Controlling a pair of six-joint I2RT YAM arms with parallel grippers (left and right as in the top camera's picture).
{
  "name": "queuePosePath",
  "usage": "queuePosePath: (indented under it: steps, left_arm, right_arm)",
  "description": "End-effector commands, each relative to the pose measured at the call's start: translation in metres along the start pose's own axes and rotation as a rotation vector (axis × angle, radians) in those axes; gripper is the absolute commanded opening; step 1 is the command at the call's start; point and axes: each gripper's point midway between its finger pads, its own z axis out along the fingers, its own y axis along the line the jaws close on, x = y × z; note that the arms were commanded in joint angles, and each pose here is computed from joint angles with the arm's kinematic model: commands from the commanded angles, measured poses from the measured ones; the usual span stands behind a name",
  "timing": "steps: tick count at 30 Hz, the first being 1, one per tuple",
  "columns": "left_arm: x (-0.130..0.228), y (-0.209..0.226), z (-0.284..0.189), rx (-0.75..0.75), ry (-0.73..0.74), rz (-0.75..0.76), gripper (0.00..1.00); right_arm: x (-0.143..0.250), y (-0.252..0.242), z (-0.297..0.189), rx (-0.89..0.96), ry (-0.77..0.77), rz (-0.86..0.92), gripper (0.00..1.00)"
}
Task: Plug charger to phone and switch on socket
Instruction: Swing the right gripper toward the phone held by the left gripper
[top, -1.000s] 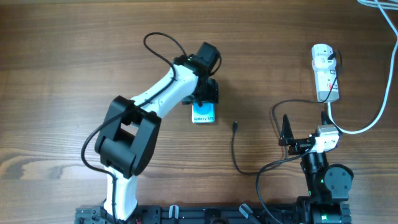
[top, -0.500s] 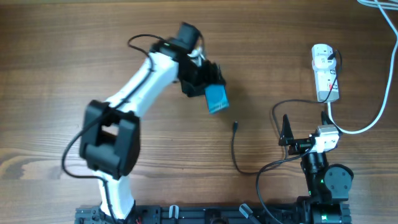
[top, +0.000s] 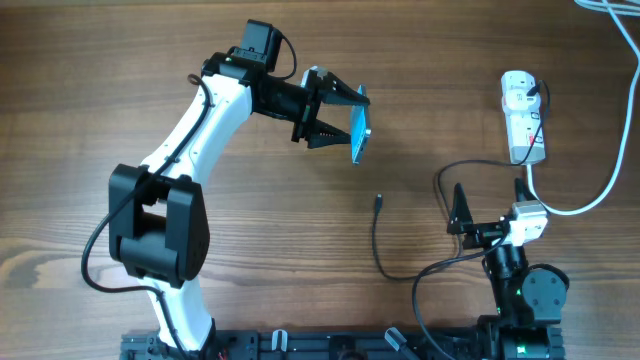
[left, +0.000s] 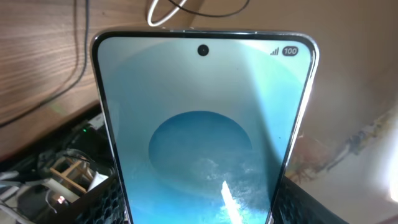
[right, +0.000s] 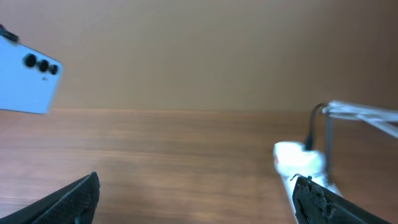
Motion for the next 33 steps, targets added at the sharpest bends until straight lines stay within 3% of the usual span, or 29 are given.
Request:
queuePosePath:
  steps: [1,6,7,11,15,21,24,26,30,33]
  left_arm:
    - [0.020,-0.024,-0.007,0.073,0.066,0.033,0.66]
    - [0.021,-0.024,-0.007,0.073,0.068,0.012,0.64]
    - [0.021,-0.024,-0.007,0.075,0.071,0.007,0.64]
    - [0.021,-0.024,-0.007,0.075,0.073,-0.014,0.64]
    - [0.023,-0.026,-0.007,0.083,0.085,-0.021,0.63]
    - [0.023,-0.026,-0.007,0.082,0.085,-0.047,0.62]
    - [0.023,-0.026,-0.007,0.082,0.085,-0.048,0.62]
    - [0.023,-0.026,-0.007,0.082,0.085,-0.048,0.62]
    - [0.024,-0.026,-0.006,0.080,0.088,-0.047,0.62]
    - [0.024,-0.026,-0.006,0.080,0.087,-0.047,0.61]
  right_arm:
    - [-0.001,0.033,-0.004,-0.193,0.043,0.464,1.00]
    - [-0.004,0.043,-0.006,-0.233,0.128,1.109,1.00]
    - [-0.011,0.052,-0.009,-0.295,0.138,1.121,1.00]
    - [-0.064,0.064,-0.021,-0.457,-0.031,0.959,1.00]
    - [-0.104,0.066,-0.025,-0.435,-0.055,0.818,1.00]
    - [-0.131,0.079,0.007,-0.425,0.183,0.769,1.00]
    - [-0.113,0.091,0.025,-0.460,0.379,1.040,1.00]
    - [-0.125,0.116,0.022,-0.678,0.408,0.947,0.99]
    - [-0.123,0.127,0.029,-0.715,0.469,0.959,0.99]
    - [-0.130,0.144,0.029,-0.752,0.525,0.802,0.99]
